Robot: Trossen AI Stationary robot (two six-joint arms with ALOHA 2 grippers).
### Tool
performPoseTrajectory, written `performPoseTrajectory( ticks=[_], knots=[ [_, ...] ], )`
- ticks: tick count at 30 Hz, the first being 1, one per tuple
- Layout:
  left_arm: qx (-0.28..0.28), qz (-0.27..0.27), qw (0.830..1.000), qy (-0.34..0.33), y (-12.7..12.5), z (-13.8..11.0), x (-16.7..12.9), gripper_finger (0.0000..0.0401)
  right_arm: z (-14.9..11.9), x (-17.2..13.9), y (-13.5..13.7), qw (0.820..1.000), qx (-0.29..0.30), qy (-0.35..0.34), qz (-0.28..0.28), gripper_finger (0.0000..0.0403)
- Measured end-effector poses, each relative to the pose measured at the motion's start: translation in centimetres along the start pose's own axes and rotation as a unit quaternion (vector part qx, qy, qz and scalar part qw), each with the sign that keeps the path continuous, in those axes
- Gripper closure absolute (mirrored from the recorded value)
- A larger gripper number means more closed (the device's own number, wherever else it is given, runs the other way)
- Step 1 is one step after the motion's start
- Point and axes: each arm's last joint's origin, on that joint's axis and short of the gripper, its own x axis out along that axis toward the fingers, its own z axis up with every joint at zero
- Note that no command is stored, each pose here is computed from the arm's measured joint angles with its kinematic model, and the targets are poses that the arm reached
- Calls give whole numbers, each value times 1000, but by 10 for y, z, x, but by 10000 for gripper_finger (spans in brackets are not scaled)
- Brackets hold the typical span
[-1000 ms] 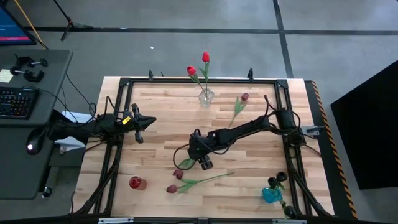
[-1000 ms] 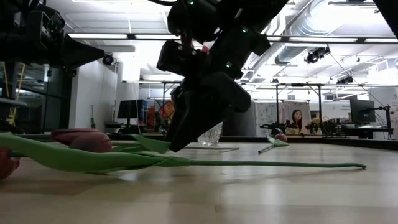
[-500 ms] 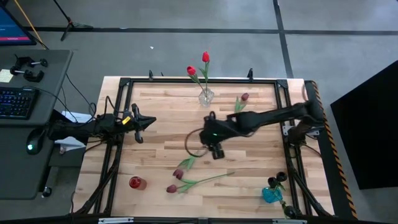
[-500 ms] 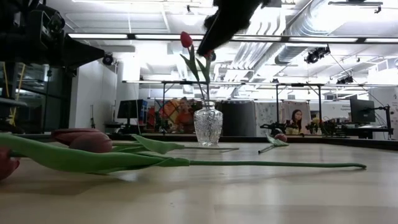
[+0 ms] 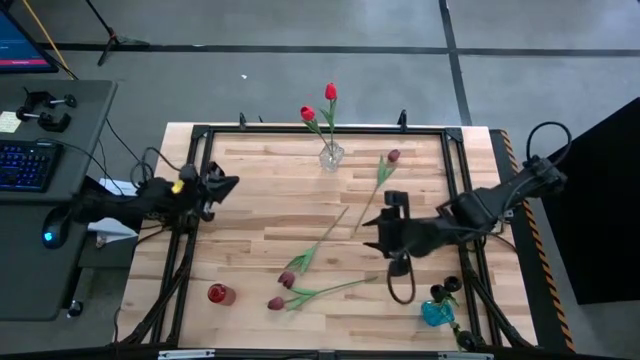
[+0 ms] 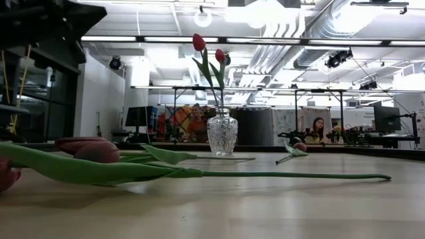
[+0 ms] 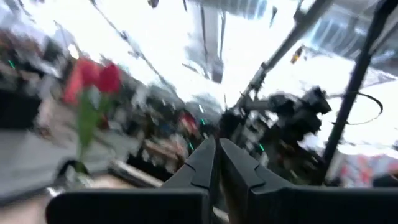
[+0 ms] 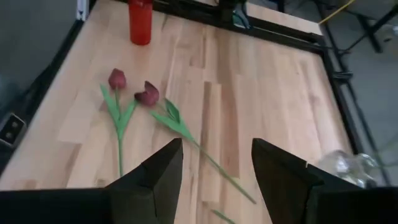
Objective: Sort flowers into vase by color
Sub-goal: Put the center maroon flower into the red vase
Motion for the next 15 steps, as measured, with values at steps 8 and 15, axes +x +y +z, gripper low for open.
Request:
performPoseTrajectory(
  ticks=[8,15],
  knots=[
    [9,-8,990,139,-28,3,57,318,-11,-2,14,998,-17,36,-42,222],
    [125,-24,875,468,-64,-39,127,238,-17,-2,14,997,7,63,-47,222]
  ],
)
